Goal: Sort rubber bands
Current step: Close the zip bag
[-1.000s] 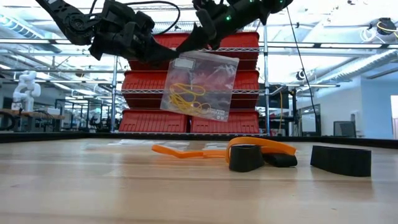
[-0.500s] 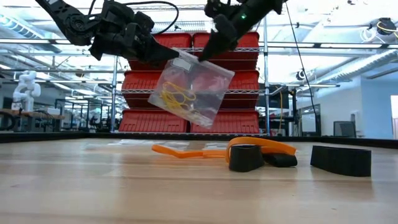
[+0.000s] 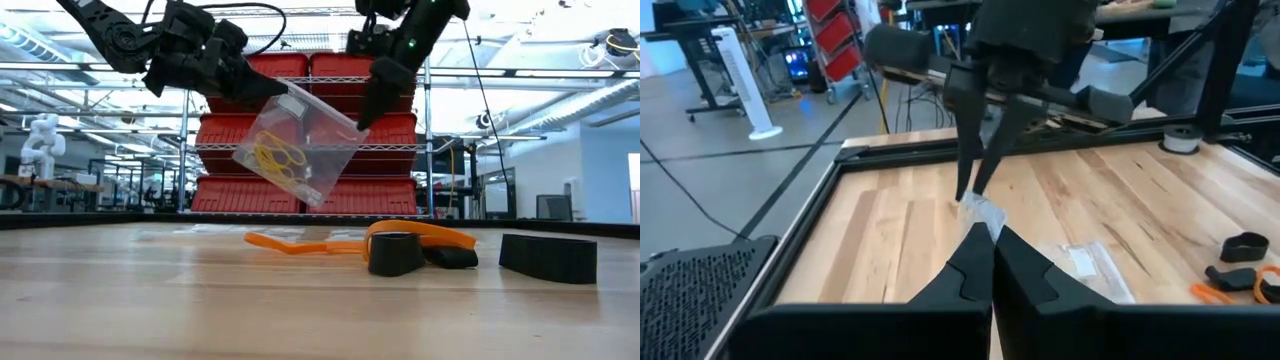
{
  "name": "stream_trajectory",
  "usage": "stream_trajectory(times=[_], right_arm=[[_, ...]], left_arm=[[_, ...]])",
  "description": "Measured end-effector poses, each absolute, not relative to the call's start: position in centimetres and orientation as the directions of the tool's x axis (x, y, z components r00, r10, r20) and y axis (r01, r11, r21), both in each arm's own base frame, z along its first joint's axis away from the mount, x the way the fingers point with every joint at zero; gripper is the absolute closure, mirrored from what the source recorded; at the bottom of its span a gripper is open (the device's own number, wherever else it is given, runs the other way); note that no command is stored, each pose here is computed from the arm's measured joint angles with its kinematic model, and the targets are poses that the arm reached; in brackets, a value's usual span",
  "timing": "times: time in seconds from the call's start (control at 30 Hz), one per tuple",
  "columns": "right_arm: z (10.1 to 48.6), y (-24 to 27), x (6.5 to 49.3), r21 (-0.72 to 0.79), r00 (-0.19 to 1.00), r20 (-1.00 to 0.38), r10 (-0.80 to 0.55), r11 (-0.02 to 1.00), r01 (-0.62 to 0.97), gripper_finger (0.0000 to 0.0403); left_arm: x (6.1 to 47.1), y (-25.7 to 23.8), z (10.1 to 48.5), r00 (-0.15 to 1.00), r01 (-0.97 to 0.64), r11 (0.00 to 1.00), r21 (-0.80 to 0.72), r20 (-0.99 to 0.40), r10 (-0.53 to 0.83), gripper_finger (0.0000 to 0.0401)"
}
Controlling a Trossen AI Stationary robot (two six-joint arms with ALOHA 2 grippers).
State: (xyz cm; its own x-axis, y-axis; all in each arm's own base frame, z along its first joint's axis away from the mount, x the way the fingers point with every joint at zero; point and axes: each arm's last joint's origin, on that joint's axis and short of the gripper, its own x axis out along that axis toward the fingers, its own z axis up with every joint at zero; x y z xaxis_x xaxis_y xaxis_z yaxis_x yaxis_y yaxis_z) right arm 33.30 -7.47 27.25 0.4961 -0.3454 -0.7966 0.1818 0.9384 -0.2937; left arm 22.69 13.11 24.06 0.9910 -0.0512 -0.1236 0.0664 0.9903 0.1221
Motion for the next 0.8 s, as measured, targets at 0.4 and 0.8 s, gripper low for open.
stream_trajectory(times=[0.4, 0.8], right_arm=[[27.7, -10.4, 32.3, -0.256, 0.479, -0.787, -0.388, 0.913, 0.319, 0.0384], [28.1, -15.4, 30.6, -0.272, 0.460, -0.756, -0.466, 0.863, 0.426, 0.0257]], left_arm=[[22.8, 14.1, 22.0, 0.929, -0.202, 0.973, 0.113, -0.291, 0.227, 0.0401], [23.5, 16.5, 18.7, 0.801, -0.409, 0.901, 0.145, -0.416, 0.431, 0.0302]])
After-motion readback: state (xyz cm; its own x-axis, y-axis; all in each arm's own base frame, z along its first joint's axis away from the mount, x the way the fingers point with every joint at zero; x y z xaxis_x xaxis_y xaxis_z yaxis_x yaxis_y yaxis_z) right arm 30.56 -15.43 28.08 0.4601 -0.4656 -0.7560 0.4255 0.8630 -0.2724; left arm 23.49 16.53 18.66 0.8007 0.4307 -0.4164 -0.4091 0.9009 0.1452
